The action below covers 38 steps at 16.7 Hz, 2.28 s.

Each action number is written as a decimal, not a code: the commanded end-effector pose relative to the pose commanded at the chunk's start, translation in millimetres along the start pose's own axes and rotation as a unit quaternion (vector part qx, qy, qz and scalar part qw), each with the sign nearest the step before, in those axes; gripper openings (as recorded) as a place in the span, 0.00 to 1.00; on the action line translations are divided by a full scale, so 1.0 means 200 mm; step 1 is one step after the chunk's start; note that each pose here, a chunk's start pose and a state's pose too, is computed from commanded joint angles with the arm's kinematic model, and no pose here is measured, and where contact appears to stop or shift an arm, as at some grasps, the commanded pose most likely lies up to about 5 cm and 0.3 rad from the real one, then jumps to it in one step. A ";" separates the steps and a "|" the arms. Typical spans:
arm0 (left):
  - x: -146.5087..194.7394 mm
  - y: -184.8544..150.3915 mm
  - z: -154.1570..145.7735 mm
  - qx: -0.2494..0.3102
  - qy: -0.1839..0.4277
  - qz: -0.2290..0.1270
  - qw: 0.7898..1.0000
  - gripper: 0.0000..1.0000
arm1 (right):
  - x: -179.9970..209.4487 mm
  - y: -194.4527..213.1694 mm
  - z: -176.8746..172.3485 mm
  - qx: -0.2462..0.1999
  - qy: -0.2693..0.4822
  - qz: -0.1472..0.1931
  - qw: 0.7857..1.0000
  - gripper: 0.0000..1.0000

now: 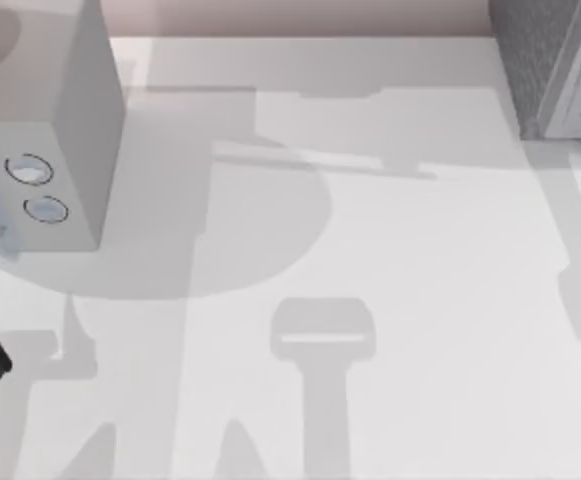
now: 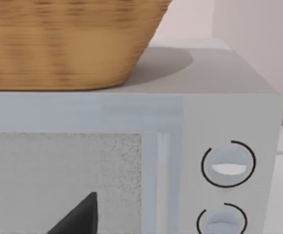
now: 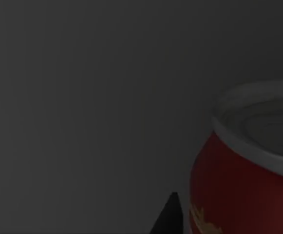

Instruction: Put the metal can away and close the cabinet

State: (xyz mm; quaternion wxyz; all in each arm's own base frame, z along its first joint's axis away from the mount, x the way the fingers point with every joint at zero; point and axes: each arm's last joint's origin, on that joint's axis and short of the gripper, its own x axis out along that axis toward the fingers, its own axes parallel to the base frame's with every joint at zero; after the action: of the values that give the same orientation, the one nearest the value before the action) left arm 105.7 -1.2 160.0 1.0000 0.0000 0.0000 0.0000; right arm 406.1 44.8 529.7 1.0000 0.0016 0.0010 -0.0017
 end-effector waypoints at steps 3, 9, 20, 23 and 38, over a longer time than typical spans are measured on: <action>0.00 0.00 0.00 0.000 0.000 0.000 1.000 1.00 | 0.00 0.00 0.00 0.000 0.000 0.000 1.000 0.60; 0.00 0.00 0.00 0.000 0.000 0.000 1.000 1.00 | 0.00 0.00 0.00 0.000 0.000 0.000 1.000 1.00; 0.00 0.00 0.00 0.000 0.000 0.000 1.000 1.00 | -0.05 -0.01 0.05 0.000 -0.020 0.000 1.000 1.00; 0.00 0.00 0.00 0.000 0.000 0.000 1.000 1.00 | -0.26 -0.04 0.23 -0.004 -0.092 0.000 0.996 1.00; 0.00 0.00 0.00 0.000 0.000 0.000 1.000 1.00 | -1.09 -0.15 0.07 -0.034 -0.131 0.030 0.990 1.00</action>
State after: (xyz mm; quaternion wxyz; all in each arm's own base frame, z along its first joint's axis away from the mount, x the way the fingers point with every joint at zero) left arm 105.7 -1.2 160.0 1.0000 0.0000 0.0000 0.0000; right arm 187.3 16.1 544.3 0.9905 -0.0326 -0.1303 0.0284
